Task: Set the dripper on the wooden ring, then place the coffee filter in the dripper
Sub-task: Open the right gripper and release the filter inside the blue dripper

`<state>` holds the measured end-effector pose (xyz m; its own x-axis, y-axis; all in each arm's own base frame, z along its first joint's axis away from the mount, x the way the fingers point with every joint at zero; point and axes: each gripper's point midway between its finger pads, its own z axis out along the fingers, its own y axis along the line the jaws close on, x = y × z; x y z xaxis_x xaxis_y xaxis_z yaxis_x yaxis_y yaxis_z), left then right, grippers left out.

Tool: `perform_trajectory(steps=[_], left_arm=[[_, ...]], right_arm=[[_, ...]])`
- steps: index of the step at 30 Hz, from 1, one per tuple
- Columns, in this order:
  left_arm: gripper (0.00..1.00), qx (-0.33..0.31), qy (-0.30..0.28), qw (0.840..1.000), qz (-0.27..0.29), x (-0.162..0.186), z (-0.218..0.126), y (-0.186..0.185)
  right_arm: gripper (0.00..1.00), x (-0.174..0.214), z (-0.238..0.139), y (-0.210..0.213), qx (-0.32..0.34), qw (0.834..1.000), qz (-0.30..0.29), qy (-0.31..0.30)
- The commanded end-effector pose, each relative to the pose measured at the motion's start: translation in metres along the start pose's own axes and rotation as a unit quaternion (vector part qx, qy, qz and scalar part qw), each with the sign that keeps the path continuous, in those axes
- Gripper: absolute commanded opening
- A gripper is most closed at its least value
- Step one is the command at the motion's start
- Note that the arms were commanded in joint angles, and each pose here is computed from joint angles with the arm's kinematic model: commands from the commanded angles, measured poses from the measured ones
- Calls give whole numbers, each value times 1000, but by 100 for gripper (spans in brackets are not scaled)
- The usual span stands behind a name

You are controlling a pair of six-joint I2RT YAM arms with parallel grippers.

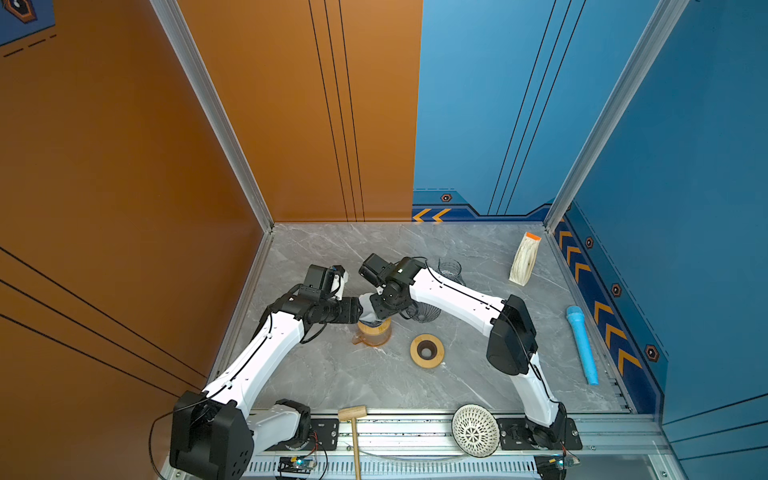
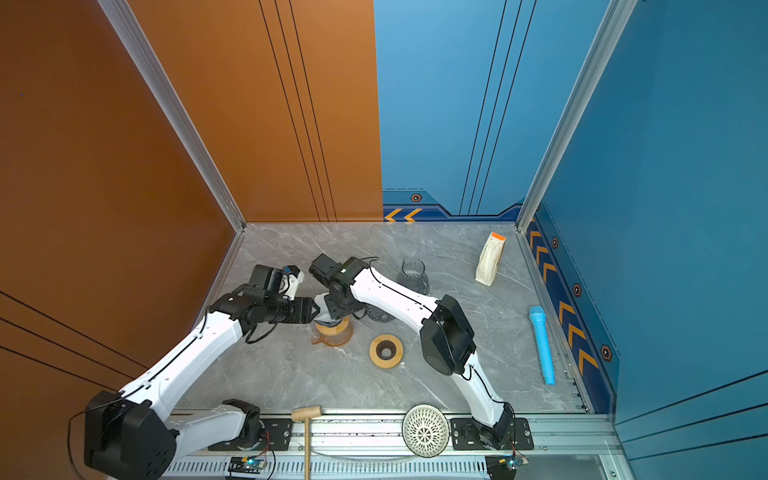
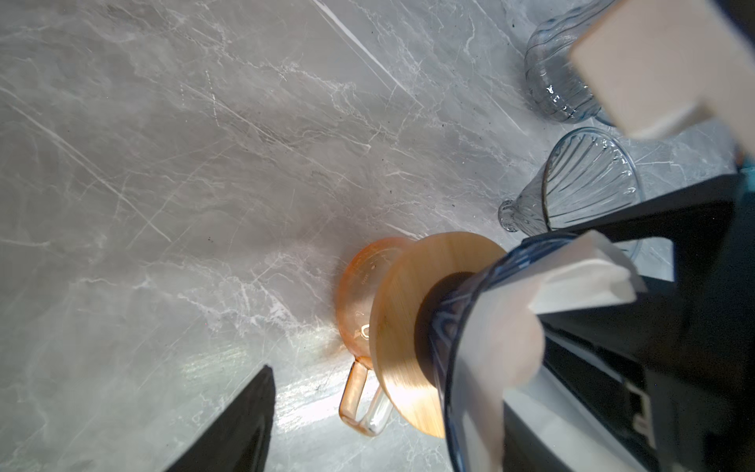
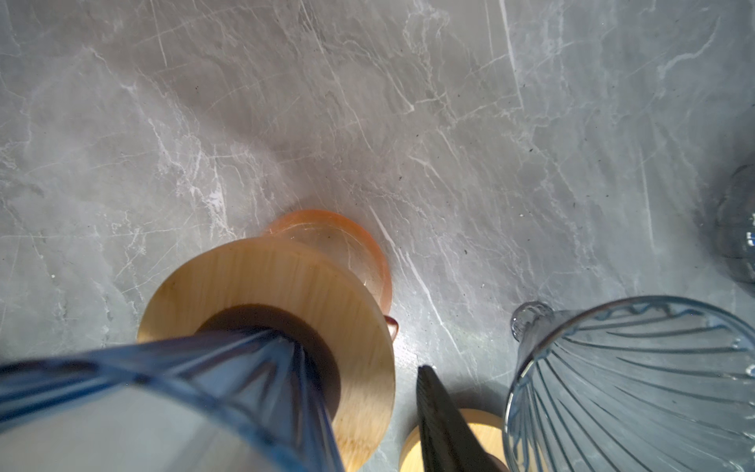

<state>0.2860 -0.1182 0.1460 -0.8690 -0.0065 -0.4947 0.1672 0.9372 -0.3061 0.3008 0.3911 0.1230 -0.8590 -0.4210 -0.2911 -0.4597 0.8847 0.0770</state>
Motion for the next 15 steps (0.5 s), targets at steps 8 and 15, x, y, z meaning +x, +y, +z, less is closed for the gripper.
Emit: perform_trajectory(steps=[8, 15], left_arm=[[72, 5, -5, 1000, 7, -6, -4, -1], [73, 12, -19, 1000, 8, -12, -11, -6]], right_arm=[[42, -4, -21, 2, -10, 1000, -5, -5], [47, -13, -46, 5, -24, 999, -4, -33]])
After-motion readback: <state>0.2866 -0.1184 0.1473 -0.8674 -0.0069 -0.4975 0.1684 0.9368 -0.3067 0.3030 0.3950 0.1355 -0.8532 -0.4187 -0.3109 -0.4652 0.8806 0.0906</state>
